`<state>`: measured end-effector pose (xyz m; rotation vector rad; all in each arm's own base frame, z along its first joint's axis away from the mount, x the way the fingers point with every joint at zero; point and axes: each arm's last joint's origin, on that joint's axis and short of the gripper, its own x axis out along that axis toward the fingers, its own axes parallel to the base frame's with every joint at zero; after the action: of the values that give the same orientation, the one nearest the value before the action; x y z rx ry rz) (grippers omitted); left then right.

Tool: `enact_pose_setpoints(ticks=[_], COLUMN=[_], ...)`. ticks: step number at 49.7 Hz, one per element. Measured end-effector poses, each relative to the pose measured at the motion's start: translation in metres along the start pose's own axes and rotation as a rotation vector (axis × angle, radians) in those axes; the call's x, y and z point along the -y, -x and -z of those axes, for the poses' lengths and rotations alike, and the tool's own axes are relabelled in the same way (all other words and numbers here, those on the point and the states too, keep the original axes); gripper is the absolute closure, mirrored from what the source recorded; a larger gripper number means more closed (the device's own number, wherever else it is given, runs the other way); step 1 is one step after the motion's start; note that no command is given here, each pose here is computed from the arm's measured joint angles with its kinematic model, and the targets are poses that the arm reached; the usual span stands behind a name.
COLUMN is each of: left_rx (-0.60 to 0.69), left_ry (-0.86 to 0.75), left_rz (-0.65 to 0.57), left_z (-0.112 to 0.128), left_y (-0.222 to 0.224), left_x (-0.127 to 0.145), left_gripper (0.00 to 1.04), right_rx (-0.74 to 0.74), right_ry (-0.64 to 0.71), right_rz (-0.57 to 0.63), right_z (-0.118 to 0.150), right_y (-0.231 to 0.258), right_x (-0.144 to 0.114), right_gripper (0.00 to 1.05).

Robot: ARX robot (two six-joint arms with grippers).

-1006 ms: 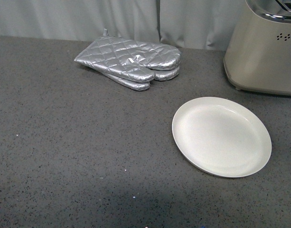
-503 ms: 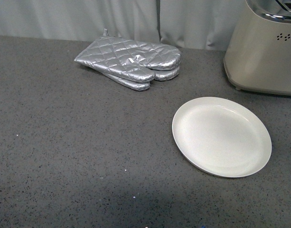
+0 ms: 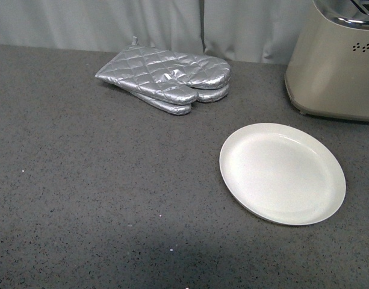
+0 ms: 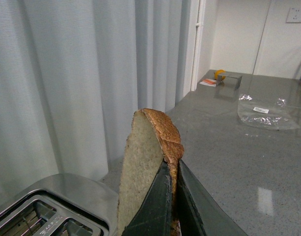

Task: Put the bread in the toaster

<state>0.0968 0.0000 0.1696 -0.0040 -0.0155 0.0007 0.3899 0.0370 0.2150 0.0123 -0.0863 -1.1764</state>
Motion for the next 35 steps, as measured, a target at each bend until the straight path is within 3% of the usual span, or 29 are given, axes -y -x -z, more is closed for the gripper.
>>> enact_pose_setpoints(ticks=[19,35], left_rx=[0.0,0.0], left_ry=[0.0,0.0], left_rz=[0.0,0.001], left_z=[0.0,0.0], left_y=[0.0,0.0], left_x=[0.0,0.0], left_gripper=[0.07,0.07], right_rx=[0.008,0.004], right_ry=[-0.082,-0.062], right_rz=[0.001,0.014], right_z=[-0.017,-0.007], right_y=[0.005,0.007], right_x=[-0.029,-0.052], right_gripper=[1.04,1.04])
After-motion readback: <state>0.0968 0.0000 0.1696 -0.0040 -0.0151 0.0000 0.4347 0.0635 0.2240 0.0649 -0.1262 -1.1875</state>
